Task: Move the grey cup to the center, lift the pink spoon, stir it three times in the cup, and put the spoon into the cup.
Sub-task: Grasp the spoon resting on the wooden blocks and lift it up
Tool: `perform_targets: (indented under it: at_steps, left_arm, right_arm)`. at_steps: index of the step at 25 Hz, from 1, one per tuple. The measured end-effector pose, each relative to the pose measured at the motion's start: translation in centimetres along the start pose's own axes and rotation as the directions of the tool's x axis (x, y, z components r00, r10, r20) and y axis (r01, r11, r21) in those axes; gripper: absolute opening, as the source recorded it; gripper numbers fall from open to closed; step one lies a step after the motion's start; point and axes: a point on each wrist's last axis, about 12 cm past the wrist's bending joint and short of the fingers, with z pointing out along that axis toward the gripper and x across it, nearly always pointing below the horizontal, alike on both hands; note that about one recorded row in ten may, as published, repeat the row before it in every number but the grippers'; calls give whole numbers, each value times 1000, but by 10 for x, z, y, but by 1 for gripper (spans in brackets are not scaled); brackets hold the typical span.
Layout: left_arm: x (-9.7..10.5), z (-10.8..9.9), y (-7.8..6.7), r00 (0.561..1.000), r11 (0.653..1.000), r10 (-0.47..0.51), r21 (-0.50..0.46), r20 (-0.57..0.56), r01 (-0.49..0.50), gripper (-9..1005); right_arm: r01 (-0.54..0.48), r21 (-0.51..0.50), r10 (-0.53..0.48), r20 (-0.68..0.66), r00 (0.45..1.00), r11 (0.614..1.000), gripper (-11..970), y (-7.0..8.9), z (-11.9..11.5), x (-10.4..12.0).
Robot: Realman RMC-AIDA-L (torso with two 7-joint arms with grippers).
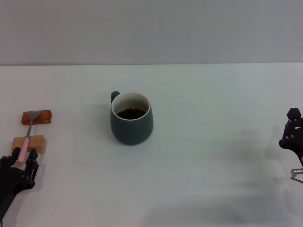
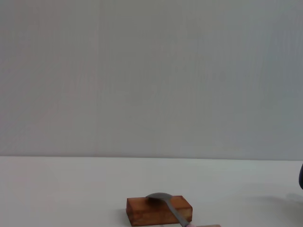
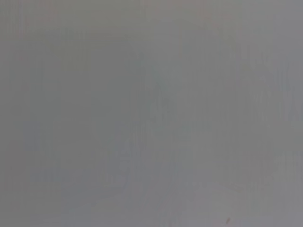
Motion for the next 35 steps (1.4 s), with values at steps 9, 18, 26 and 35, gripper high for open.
perform_targets:
  at_steps: [9,18,26,35]
  left_arm:
    - [0,0,1,1000,1000,4,0,-1,-4,374]
    - [0,1,1,1000,1000,3,-1,-3,-3,310]
    - [-1,1,0,998,998,65,-5,10,-65,240]
    - [-7,4,-7,992,993,115,19,51,-116,144]
  right_arm:
    - [-1,0,1,0,1000,1000,-2,0,0,0]
    - [-1,0,1,1,1000,1000,-2,0,0,0]
    - [-1,1,1,-1,1000,1000,-1,0,-1,0]
    - [-1,-6,1,-1,1000,1000,0,1,-3,1]
